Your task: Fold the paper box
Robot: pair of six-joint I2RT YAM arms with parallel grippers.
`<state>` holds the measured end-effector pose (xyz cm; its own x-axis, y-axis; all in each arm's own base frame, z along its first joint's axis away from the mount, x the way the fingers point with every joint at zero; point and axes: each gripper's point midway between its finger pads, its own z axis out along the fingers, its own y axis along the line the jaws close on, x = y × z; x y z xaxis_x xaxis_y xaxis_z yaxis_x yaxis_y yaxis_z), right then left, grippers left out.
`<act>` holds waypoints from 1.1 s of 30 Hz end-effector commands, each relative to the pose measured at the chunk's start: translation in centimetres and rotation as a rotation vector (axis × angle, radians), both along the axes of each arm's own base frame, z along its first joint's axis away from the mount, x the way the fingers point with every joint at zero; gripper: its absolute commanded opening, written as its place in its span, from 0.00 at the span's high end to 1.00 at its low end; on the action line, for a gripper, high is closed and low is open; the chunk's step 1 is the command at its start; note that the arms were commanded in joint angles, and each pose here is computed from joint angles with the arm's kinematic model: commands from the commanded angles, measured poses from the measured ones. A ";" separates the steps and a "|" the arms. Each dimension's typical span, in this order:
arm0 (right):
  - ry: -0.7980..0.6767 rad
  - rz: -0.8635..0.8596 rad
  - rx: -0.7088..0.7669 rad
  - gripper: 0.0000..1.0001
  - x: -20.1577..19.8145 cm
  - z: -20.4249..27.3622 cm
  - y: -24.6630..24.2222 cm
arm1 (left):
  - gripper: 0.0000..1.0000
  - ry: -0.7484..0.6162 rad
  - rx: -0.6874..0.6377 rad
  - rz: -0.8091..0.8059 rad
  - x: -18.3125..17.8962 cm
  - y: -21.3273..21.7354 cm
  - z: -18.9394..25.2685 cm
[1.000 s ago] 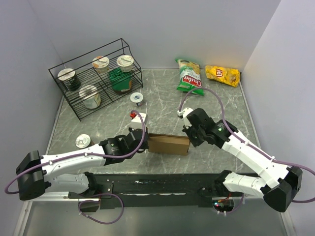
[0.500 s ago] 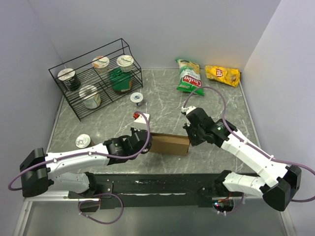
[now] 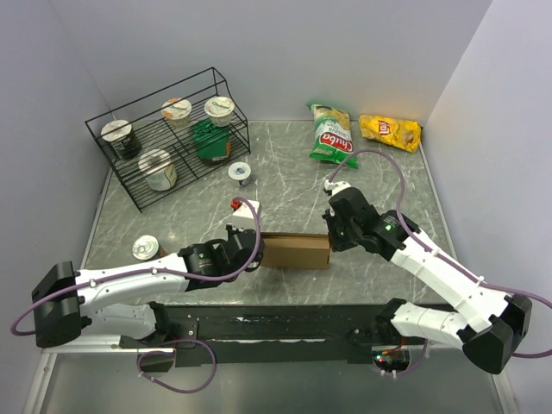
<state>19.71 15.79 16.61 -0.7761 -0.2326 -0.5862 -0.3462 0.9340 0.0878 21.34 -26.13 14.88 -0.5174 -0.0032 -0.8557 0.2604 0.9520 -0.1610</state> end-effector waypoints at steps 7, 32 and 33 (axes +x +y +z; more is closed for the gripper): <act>-0.111 -0.030 0.233 1.00 1.9 3.6 3.8 | 0.99 0.134 0.106 -0.121 -3.5 0.2 -4.3; -0.133 -0.048 0.248 1.00 2.8 5.1 4.0 | 0.99 0.123 0.151 -0.137 -3.9 -0.2 -5.1; -0.130 -0.050 0.250 1.00 2.8 5.0 4.0 | 0.99 0.121 0.153 -0.138 -3.9 -0.2 -5.1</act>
